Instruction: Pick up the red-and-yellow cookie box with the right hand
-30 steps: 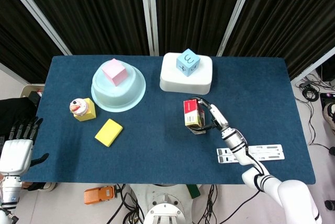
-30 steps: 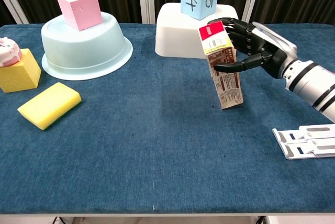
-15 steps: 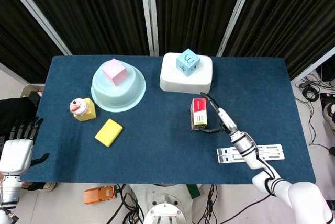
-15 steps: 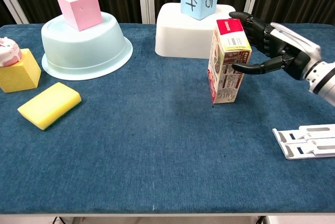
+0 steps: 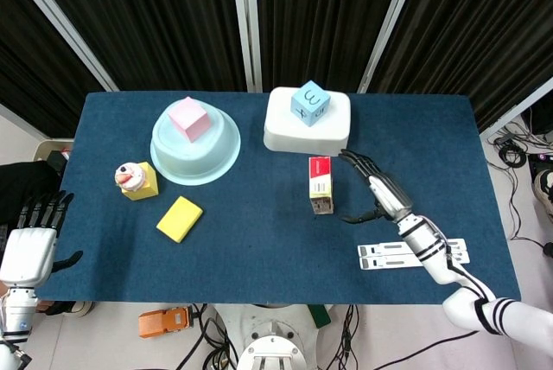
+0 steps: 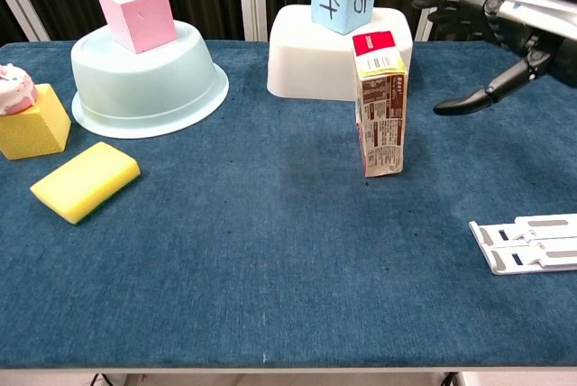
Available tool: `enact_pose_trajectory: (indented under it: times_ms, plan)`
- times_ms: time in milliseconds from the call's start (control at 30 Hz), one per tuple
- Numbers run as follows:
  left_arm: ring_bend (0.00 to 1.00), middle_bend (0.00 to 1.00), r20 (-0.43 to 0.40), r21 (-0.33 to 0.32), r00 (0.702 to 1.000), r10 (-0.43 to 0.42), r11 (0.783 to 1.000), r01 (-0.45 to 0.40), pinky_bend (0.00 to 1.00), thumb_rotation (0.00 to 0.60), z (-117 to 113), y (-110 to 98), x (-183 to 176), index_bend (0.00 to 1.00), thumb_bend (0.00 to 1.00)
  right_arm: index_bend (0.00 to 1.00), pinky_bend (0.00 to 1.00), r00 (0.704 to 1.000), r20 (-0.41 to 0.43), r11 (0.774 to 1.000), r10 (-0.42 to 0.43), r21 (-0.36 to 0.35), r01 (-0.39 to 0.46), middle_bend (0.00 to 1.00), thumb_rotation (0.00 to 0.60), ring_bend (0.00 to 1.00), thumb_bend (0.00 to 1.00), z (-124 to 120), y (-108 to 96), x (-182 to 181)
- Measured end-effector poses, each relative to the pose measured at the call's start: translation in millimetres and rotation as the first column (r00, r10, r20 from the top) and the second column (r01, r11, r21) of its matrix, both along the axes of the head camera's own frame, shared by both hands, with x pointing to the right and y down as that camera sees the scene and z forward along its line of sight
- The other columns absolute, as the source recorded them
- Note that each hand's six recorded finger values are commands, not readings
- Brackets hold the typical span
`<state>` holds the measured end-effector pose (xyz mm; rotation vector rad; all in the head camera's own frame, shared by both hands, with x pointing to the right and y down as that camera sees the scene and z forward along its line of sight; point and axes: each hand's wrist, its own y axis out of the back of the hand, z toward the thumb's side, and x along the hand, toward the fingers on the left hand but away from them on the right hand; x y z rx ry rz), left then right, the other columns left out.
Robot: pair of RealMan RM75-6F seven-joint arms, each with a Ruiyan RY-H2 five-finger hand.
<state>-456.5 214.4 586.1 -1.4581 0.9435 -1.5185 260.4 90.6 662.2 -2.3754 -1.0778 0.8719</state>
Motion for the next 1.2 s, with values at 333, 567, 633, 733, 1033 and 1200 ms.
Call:
enact_pose_trajectory:
  times_ms: [333, 567, 633, 733, 1033, 1200]
  plan:
    - [0.0, 0.06, 0.008, -0.005, 1.0, 0.0, 1.0, 0.0, 0.0, 0.6, -1, 1, -2, 0.05, 0.0, 0.0, 0.0, 0.963, -0.263, 0.998, -0.057, -0.032, 0.051, 0.0, 0.593, 0.0, 0.0, -40, -17, -23]
    - [0.0, 0.06, 0.006, -0.011, 1.0, 0.008, 1.0, -0.008, 0.0, 0.6, 0, -1, 1, 0.05, 0.0, 0.0, 0.0, 0.906, -0.411, 0.995, -0.098, -0.071, 0.075, 0.0, 0.592, 0.0, 0.0, -40, -29, -38]
    - [0.0, 0.06, 0.007, -0.014, 1.0, 0.009, 1.0, -0.009, 0.0, 0.6, 1, -1, 1, 0.05, 0.0, 0.0, 0.0, 0.888, -0.444, 0.992, -0.119, -0.09, 0.088, 0.0, 0.591, 0.0, 0.0, -39, -32, -47]
    - [0.0, 0.06, 0.011, -0.019, 1.0, 0.006, 1.0, -0.006, 0.0, 0.6, 2, 0, -1, 0.05, 0.0, 0.0, 0.0, 0.854, -0.496, 0.987, -0.154, -0.112, 0.113, 0.0, 0.588, 0.0, 0.0, -36, -35, -61]
    - [0.0, 0.06, 0.018, -0.025, 1.0, -0.012, 1.0, 0.013, 0.0, 0.6, 2, 3, -7, 0.05, 0.0, 0.12, 0.03, 0.761, -0.602, 0.97, -0.242, -0.176, 0.169, 0.13, 0.573, 0.08, 0.07, -20, -35, -109]
    - [0.0, 0.06, 0.02, -0.026, 1.0, -0.019, 0.999, 0.019, 0.0, 0.6, 3, 4, -10, 0.05, 0.0, 0.39, 0.24, 0.754, -0.625, 0.979, -0.204, -0.129, 0.158, 0.32, 0.557, 0.31, 0.25, -17, -40, -116]
